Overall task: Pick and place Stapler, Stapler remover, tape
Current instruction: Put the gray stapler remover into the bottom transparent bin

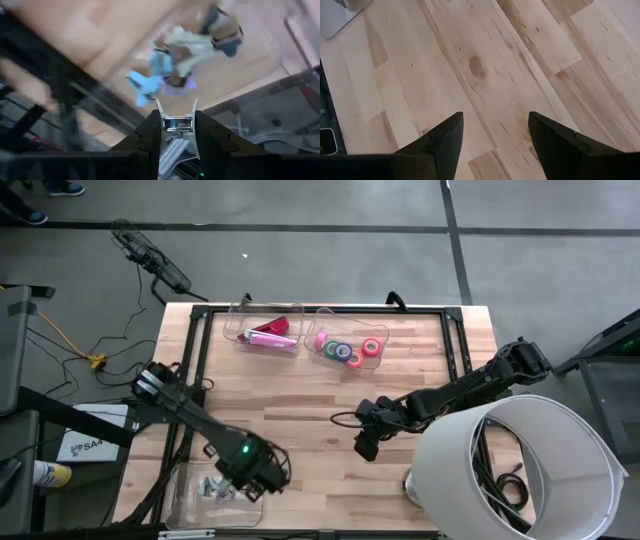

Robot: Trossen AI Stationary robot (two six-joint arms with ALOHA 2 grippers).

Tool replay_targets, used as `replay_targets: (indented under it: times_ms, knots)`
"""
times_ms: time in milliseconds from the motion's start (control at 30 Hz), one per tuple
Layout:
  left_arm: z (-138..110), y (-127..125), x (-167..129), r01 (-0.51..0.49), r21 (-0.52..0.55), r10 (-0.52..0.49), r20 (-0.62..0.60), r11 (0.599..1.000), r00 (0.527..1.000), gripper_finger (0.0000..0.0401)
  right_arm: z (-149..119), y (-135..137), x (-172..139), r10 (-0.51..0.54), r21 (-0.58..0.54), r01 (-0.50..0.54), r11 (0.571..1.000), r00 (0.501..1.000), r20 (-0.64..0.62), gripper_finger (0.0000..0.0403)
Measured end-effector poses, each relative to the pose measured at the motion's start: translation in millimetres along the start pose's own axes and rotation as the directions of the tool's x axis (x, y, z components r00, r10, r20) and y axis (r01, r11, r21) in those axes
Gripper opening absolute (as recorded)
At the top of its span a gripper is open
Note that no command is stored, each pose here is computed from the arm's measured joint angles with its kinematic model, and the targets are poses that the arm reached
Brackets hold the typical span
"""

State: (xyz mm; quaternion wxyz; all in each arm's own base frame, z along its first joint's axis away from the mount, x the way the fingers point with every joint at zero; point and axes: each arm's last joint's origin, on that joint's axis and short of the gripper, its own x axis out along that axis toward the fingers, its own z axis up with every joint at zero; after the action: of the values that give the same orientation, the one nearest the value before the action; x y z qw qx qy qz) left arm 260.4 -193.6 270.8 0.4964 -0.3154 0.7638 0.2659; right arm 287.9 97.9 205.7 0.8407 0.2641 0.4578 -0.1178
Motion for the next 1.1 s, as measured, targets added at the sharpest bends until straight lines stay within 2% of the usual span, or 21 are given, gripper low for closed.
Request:
replay_targets:
  times_ms: [267, 500, 867, 1100]
  knots:
    - [-11.5, -9.1, 55.6, 0.037, -0.002, -0.037, -0.063, 0.999, 0.997, 0.0088, -0.2, 0.1, 0.1, 0.006, 0.002, -0.006, 1.0, 1.0, -0.008, 0.0216]
    - [-11.4, -4.7, 86.3, 0.022, 0.011, -0.021, -0.09, 1.0, 0.996, 0.0089, -0.5, -0.1, 0.1, 0.004, 0.002, -0.004, 1.0, 1.0, -0.011, 0.0216]
    - [-9.0, -4.5, 89.5, 0.029, 0.019, -0.028, -0.084, 0.999, 0.996, 0.0188, -1.0, 0.3, 0.1, 0.02, 0.003, -0.02, 1.0, 0.999, -0.031, 0.0216]
    - [-11.9, -6.4, 85.7, 0.045, 0.059, -0.037, -0.133, 0.997, 0.99, 0.0221, -1.8, -0.1, 0.0, 0.021, -0.001, -0.021, 1.0, 0.999, -0.044, 0.0216]
